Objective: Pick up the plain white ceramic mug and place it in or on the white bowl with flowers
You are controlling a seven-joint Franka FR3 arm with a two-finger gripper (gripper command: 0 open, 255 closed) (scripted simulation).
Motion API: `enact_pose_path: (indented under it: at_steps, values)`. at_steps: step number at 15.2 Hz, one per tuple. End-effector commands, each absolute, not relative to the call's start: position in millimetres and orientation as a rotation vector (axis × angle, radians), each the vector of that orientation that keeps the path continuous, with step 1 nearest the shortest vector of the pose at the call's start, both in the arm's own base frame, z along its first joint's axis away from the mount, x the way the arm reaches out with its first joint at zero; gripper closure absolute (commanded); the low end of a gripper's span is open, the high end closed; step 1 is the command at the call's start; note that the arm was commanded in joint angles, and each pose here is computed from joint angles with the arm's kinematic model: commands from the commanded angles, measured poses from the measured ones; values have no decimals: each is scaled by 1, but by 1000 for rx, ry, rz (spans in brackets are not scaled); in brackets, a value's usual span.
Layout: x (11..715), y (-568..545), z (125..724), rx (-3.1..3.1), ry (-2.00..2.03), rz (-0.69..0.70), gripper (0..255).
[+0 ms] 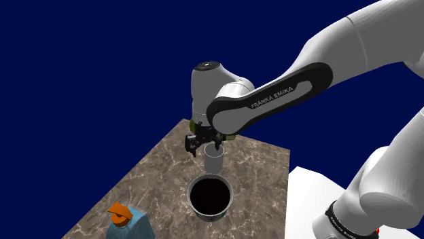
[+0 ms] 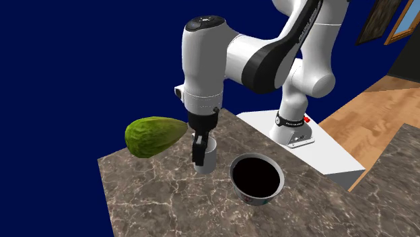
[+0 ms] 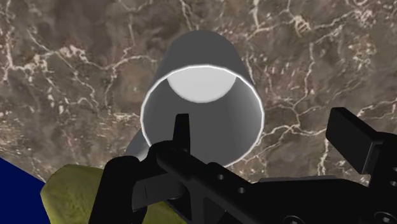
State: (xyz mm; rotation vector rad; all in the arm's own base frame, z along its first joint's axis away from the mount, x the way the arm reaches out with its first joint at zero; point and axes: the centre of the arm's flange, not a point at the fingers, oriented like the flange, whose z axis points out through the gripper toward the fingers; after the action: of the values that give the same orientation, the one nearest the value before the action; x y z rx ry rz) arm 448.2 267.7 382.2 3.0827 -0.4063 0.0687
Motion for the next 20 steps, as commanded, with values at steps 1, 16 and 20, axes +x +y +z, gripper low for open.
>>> enact_pose_path:
  at_steps: [1,16,20]
  values:
    - [449,269,373,3083,-408,71,0]
    - [450,268,349,3083,-408,71,255]
    - [450,268,349,3083,-408,71,255]
